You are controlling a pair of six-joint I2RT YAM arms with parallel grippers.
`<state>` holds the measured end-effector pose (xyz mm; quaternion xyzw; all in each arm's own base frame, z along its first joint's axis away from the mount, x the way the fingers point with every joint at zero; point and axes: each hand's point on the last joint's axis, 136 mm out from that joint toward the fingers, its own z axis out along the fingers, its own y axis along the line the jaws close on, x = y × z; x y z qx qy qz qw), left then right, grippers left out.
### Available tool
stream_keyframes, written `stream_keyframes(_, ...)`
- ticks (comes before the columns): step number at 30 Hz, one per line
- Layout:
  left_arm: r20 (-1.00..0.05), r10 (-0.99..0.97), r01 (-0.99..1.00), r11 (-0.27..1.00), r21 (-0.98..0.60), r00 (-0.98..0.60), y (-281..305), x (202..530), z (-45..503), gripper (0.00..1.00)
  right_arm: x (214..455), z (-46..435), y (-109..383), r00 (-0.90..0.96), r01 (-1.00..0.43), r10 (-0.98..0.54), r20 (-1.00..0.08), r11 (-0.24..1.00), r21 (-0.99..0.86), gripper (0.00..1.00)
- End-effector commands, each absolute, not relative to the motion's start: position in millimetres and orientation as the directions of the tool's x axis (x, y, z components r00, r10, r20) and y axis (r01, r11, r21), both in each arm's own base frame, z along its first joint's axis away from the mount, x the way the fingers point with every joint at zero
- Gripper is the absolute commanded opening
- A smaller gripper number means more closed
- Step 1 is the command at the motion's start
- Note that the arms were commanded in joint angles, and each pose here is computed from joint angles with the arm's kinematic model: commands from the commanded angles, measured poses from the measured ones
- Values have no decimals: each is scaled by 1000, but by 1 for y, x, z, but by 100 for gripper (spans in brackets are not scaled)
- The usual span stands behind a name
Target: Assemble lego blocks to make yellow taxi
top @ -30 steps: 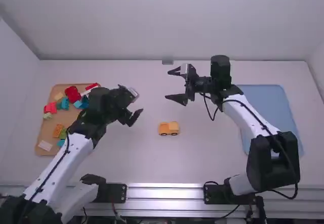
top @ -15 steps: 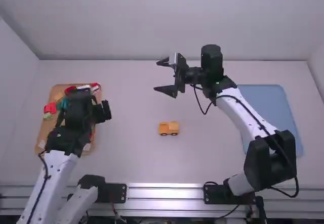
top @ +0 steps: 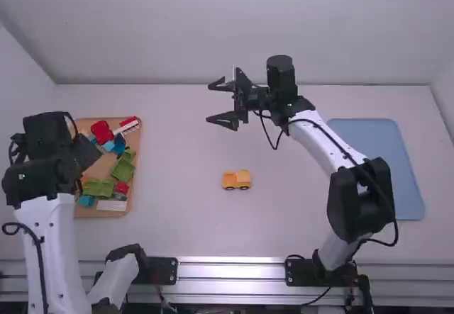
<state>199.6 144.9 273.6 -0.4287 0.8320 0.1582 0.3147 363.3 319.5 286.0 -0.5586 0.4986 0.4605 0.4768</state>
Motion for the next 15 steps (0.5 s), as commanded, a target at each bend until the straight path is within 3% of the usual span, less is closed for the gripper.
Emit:
stream_keyframes(1, -662, -615, -798, 601, -41, -429, 146, 206, 281, 99, 360, 296, 326, 120, -990, -99, -988, -79, -113, 99)
stream_keyframes(9, -672, -627, -815, 576, -61, -394, 165, 231, 281, 99, 360, 296, 328, 124, -990, -100, -987, -79, -116, 99)
stream_keyframes(15, -539, -635, -727, 684, -59, -553, 166, 290, 266, 99, 361, 296, 326, 126, -990, -99, -987, -74, -119, 99)
